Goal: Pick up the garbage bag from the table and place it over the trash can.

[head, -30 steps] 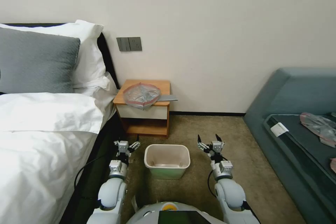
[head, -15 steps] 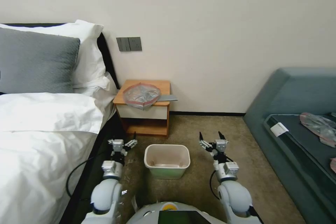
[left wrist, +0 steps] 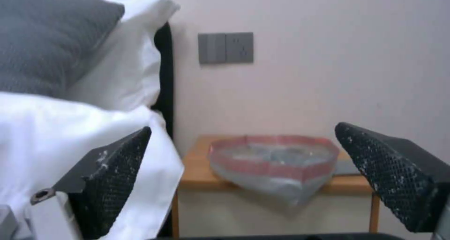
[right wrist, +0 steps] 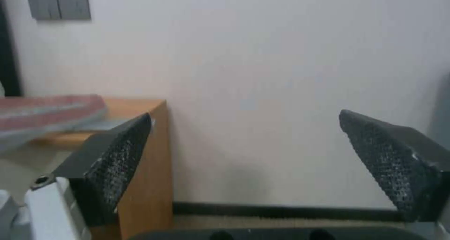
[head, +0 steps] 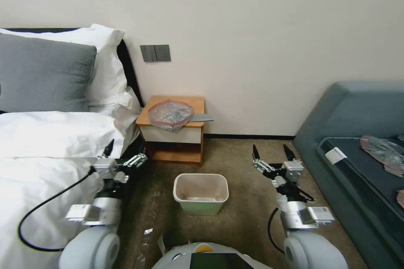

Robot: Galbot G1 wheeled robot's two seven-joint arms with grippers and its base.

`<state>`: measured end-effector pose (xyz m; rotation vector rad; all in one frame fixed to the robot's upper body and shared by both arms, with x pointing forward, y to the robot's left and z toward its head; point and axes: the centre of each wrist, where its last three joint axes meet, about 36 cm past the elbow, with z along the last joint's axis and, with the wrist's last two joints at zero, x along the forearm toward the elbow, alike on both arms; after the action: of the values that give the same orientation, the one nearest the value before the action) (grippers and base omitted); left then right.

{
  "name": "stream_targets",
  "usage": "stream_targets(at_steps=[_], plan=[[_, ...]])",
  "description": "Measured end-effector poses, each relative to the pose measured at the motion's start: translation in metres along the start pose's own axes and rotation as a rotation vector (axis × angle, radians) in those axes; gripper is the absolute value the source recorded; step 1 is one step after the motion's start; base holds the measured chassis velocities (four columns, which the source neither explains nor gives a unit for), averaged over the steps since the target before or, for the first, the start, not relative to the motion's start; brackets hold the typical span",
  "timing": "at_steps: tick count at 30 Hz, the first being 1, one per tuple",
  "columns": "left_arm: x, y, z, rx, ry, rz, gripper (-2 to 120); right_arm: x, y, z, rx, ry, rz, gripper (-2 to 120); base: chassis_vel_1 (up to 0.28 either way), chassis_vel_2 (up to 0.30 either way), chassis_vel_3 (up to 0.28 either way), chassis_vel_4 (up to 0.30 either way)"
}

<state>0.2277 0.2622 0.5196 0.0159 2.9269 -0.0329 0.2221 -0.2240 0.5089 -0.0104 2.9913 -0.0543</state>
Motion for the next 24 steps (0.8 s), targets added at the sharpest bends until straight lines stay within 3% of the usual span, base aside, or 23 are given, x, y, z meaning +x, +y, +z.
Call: stream_targets(at_steps=[2,9,13,24], plan=[[0.0022,0.0015,-0.0005,-0.003,0.034,0.042,100,0.0016,-0.0002,-0.0002,0.000,0.007,-0.001,100,0.000,0.000,0.000,0.000],[0.0025,0.0026,-0.0002,-0.011,0.115,0.065,100,0.0027,-0.0001,0.0007,-0.024,0.022,-0.003,100,0.000,0.000,0.000,0.000],[0.0026,0.0028,0.0006,-0.026,0.125,0.055,100,0.0046,0.0025,0.0026,-0.112,0.065,-0.006,100,0.000,0.000,0.000,0.000],[0.0023,0.0078,0.0002,-0.035,0.093,0.076,100,0.0026,0.0022,0.0030,-0.169,0.073,-0.005,100,0.000,0.000,0.000,0.000]])
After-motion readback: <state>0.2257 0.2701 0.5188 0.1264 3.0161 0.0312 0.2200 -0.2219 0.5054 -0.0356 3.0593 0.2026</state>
